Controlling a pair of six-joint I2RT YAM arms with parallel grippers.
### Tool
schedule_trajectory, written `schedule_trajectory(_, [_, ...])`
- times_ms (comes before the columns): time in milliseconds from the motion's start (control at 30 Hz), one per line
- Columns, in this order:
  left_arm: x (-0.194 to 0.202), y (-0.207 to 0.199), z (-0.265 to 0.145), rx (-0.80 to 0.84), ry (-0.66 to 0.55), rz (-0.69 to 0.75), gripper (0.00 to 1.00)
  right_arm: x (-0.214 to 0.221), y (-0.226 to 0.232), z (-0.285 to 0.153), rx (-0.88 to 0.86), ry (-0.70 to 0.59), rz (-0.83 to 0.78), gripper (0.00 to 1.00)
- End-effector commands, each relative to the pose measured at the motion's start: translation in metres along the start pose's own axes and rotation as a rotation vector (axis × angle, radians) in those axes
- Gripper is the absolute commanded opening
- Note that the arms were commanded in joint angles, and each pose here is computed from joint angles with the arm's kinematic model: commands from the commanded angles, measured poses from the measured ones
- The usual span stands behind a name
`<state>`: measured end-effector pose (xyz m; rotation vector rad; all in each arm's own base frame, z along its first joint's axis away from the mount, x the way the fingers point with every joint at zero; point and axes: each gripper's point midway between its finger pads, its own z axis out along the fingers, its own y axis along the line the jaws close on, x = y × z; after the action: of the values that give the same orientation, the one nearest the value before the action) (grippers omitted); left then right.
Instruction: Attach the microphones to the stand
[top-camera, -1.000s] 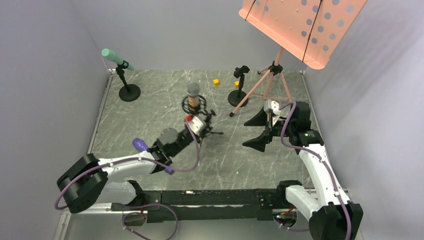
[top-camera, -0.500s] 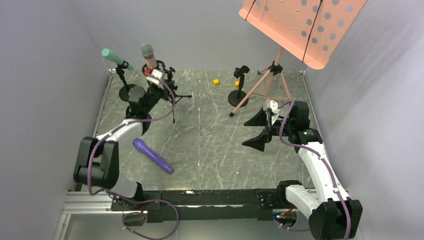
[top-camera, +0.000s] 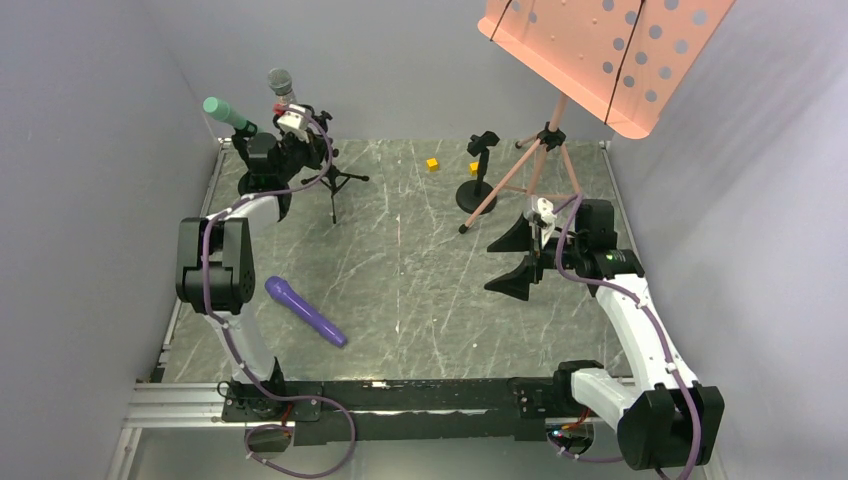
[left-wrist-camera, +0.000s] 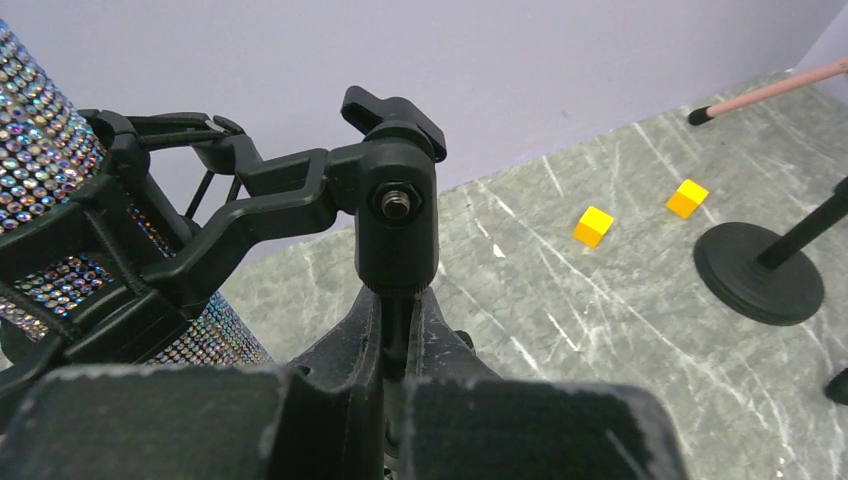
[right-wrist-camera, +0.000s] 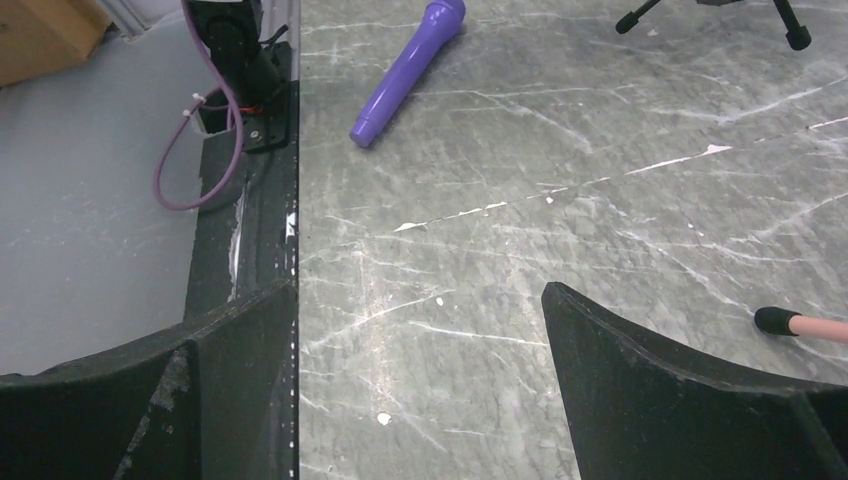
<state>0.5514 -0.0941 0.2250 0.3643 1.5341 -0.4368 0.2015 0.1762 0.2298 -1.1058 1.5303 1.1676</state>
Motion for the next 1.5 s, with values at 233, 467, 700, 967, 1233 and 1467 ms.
schedule_trajectory(233, [-0.015,0.017,0.004,-0.043,-0.063,0.059,0.11,-0.016,0.006,-0.001,-0.047,-0.021,-0.071,1.00])
schedule_trajectory(467, [-0.001,0.014,-0.009,-0.064,-0.035,0.056,0.34,-0.016,0.006,-0.001,-0.036,-0.020,-0.079,1.00])
schedule_trajectory(700, [-0.001,0.006,-0.021,-0.056,-0.031,0.049,0.53,-0.014,0.002,-0.001,-0.020,-0.011,-0.077,1.00])
schedule_trajectory(967, [-0.013,-0.004,-0.042,-0.071,-0.045,0.042,0.84,-0.011,-0.003,-0.001,-0.003,0.001,-0.077,1.00])
schedule_trajectory(1233, [-0.005,-0.014,-0.069,-0.104,0.018,-0.006,0.91,-0.009,-0.005,-0.002,0.006,0.007,-0.082,1.00])
schedule_trajectory(1467, [-0.003,-0.034,-0.110,-0.145,0.066,-0.131,0.92,-0.008,-0.006,-0.003,0.025,0.018,-0.105,1.00])
